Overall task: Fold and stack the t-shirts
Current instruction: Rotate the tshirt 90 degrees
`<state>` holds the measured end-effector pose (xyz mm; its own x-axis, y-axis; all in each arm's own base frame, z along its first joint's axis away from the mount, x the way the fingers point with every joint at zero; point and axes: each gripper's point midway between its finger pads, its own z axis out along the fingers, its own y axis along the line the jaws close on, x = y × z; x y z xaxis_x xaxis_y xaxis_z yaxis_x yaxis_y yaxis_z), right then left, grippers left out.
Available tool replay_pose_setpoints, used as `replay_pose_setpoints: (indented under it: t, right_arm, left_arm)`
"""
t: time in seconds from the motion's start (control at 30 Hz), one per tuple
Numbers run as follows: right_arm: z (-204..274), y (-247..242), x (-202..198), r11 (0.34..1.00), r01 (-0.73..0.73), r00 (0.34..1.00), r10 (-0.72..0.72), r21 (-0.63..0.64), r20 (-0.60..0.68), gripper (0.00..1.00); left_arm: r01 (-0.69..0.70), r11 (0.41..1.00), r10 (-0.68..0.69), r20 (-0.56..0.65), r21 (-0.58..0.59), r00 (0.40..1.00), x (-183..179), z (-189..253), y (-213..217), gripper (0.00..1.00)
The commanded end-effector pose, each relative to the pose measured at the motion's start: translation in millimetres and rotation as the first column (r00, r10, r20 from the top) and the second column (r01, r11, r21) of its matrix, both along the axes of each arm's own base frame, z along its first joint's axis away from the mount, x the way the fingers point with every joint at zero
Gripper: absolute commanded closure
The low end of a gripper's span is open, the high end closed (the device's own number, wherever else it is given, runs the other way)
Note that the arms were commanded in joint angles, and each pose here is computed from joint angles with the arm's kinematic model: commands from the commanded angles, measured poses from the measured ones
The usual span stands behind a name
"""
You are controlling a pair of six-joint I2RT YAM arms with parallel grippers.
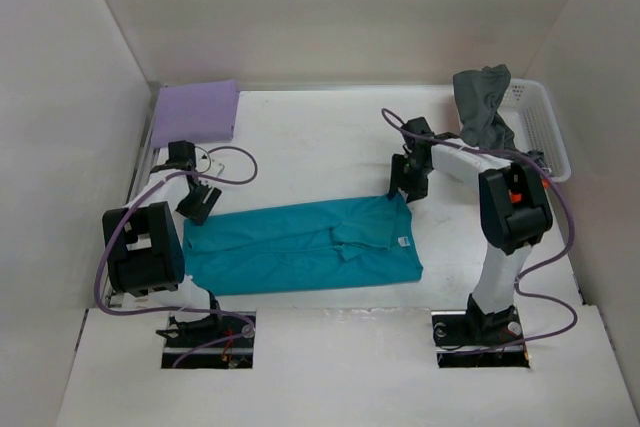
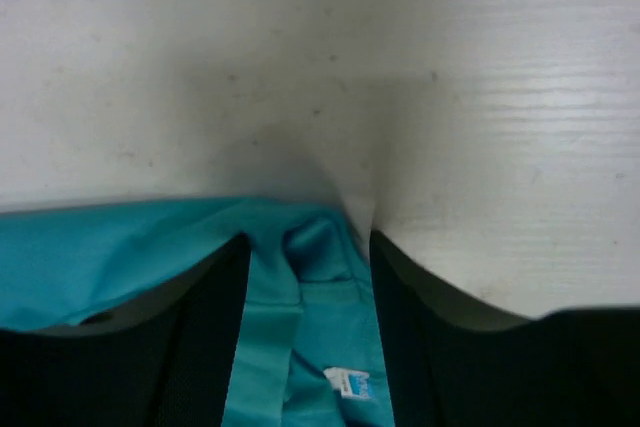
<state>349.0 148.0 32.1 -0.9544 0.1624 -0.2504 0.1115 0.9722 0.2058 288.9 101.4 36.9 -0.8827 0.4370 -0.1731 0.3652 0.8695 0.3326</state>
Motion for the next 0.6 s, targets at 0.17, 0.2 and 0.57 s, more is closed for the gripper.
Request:
replay_pose_setpoints:
  t: [0.17, 0.2, 0.57]
  right_arm:
    - [2.8, -4.1, 11.8, 1.0, 0.018, 0.999, -0.019, -0.01, -0.048, 0.81]
    - [1.9, -1.0, 11.7, 1.0, 0.013, 0.998, -0.013, 0.001, -0.056, 0.9]
    - [26.5, 29.4, 87.0, 0.998, -0.009, 1.0, 0.007, 0.069, 0.023, 1.0]
  left_arm:
    - [-0.06, 0.998, 0.059, 0.095, 0.007, 0.994, 16.5, 13.9, 4.7, 0.31]
    - [-0.061, 0.998, 0.06, 0.097, 0.01, 0.993, 17.0, 14.6, 6.1, 0.31]
    - [-0.11, 0.993, 0.105, 0.127, 0.032, 0.986, 18.0, 35.1, 27.9, 0.3]
